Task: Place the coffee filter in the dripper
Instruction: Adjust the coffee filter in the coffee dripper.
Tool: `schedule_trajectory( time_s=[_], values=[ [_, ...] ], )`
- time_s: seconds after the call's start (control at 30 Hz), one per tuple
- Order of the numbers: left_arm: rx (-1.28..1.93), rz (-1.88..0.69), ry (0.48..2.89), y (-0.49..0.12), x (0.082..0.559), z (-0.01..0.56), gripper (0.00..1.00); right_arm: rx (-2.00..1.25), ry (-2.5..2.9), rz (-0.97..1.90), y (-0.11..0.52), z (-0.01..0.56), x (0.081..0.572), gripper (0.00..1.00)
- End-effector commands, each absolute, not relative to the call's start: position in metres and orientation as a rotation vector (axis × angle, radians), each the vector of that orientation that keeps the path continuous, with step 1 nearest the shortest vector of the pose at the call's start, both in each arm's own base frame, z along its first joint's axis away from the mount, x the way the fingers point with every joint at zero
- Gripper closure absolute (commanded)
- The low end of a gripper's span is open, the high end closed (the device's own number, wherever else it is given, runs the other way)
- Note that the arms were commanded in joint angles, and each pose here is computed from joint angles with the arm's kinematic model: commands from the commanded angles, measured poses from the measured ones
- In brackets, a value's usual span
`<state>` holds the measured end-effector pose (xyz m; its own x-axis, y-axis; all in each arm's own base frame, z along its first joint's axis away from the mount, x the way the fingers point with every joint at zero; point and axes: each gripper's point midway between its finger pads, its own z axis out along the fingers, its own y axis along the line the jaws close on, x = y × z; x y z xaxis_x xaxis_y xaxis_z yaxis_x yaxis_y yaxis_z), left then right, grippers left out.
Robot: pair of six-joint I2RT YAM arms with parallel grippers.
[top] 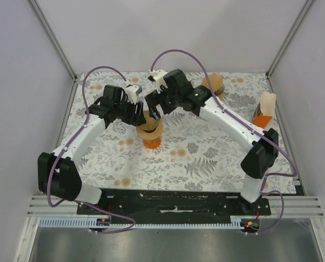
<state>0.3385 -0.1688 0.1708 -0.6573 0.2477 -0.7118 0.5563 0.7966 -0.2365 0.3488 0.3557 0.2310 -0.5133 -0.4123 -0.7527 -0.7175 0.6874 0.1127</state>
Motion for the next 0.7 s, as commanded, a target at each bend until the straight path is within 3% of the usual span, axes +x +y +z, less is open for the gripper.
schedule_trajectory(
  time_s=[0.0,0.03,0.07,0.27,0.33,0.37,0.67],
  values=[
    [0.614,-0.54,2.219,-0.167,0.346,0.187,0.39,-0.819,1.863,0.682,0.361,0.332,0.341,0.02],
    [0.614,-0.54,2.218,-0.167,0.346,0.187,0.39,-0.822,1.838,0.717,0.363,0.338,0.336,0.02],
    [0.614,-0.544,2.219,-0.168,0.345,0.187,0.39,-0.84,1.809,0.777,0.368,0.343,0.328,0.08],
    [0.608,-0.549,2.218,-0.168,0.346,0.19,0.39,-0.854,1.927,0.989,0.392,0.306,0.308,0.81],
    [0.606,-0.554,2.215,-0.169,0.346,0.192,0.39,-0.83,2.006,0.98,0.394,0.287,0.309,0.95],
    [0.606,-0.554,2.217,-0.169,0.345,0.192,0.39,-0.811,2.049,0.955,0.393,0.277,0.311,1.0],
    [0.601,-0.599,2.208,-0.174,0.344,0.201,0.39,-0.757,2.312,0.716,0.387,0.211,0.329,1.0]
  ],
)
